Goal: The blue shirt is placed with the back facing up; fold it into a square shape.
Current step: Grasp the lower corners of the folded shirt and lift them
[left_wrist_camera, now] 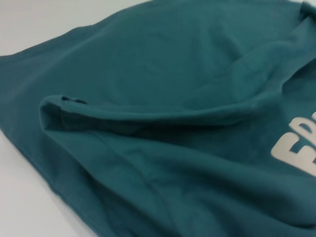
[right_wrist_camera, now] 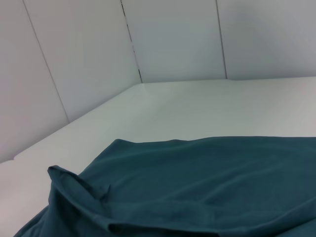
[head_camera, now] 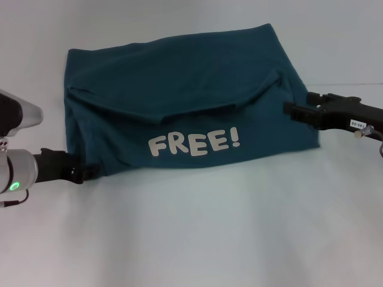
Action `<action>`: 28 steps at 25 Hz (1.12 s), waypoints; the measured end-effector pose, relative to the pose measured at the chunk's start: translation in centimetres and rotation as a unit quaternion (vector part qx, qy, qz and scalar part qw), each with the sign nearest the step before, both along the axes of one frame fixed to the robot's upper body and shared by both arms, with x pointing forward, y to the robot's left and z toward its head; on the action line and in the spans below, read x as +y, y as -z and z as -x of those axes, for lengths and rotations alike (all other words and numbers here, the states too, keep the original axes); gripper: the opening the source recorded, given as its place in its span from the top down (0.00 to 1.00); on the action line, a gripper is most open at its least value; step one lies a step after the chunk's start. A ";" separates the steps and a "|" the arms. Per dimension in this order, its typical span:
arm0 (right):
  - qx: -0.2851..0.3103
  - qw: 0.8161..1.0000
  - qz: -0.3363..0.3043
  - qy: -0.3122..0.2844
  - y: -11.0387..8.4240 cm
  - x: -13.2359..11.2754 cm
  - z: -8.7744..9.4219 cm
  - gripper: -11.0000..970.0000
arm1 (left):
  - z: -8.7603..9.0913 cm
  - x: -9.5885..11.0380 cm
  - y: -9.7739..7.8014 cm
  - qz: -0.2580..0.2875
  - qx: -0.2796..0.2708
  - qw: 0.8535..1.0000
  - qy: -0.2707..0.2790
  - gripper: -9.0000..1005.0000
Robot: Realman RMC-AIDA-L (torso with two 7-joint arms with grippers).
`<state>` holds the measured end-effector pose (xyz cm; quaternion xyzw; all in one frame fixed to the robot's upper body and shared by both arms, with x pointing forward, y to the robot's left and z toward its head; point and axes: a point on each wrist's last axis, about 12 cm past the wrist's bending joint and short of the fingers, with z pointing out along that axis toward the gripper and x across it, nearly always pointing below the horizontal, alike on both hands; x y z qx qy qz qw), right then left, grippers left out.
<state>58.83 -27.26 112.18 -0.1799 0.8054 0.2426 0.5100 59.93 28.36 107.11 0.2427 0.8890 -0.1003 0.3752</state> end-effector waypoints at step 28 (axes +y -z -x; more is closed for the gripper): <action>0.005 1.000 -0.001 0.013 0.5 -0.2 -0.1 0.27 | -0.5 -1.2 0.5 -0.007 0.009 1.000 0.012 0.66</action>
